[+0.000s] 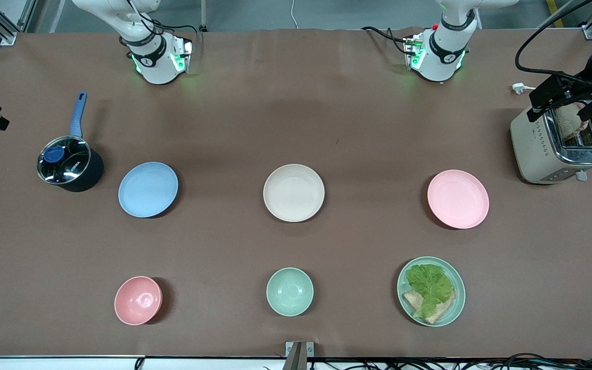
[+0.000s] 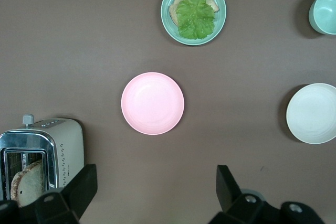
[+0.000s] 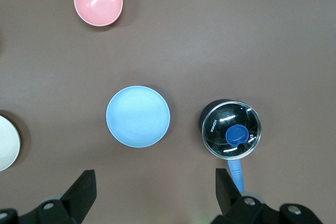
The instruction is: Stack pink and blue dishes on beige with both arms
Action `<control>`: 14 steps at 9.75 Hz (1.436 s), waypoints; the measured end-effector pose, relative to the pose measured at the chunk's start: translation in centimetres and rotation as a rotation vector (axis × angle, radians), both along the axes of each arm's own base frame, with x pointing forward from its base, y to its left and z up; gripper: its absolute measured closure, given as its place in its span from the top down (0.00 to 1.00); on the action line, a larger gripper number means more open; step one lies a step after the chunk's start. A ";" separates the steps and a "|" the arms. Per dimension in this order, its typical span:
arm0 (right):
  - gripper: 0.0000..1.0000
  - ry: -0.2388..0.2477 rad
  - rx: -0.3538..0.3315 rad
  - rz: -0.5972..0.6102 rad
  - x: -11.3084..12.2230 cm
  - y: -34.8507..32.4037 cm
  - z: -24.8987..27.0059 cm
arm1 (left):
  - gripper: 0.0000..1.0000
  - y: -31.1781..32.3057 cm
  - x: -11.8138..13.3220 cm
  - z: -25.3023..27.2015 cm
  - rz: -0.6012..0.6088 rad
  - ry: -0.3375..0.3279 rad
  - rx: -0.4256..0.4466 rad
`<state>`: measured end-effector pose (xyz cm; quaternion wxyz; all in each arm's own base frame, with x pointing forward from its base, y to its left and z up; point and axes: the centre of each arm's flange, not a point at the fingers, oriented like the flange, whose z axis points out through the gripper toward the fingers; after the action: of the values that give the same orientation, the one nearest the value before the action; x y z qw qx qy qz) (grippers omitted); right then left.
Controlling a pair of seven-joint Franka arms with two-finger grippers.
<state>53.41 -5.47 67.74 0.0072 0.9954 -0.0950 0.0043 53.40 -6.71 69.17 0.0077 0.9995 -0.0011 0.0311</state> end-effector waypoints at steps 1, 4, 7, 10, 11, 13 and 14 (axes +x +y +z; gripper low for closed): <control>1.00 0.000 0.000 0.000 0.0 0.0 0.0 | 1.00 0.0 0.0 0.0 -0.003 0.001 0.000; 1.00 0.006 0.003 0.000 0.0 0.0 -0.3 | 1.00 0.0 0.0 -0.2 -0.005 0.006 0.001; 1.00 0.081 0.061 0.038 0.6 0.5 -4.8 | 1.00 2.0 0.7 -2.0 0.032 0.044 0.004; 1.00 0.070 0.124 0.067 2.4 0.0 -14.9 | 1.00 7.9 4.2 -9.3 0.024 0.081 -0.017; 1.00 0.049 0.129 0.101 2.6 -0.4 -19.6 | 1.00 9.7 5.4 -13.0 0.000 0.072 -0.048; 1.00 0.040 0.140 0.164 2.1 -1.5 -28.9 | 0.99 13.1 6.2 -20.8 -0.038 0.057 -0.097; 1.00 0.052 0.160 0.199 2.1 -1.8 -32.7 | 0.94 13.8 6.4 -24.7 -0.051 0.063 -0.096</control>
<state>55.47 -7.30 35.03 -0.0702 0.9971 0.0042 -0.0282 59.77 7.11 44.49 0.0565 0.9981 -0.0246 -0.0005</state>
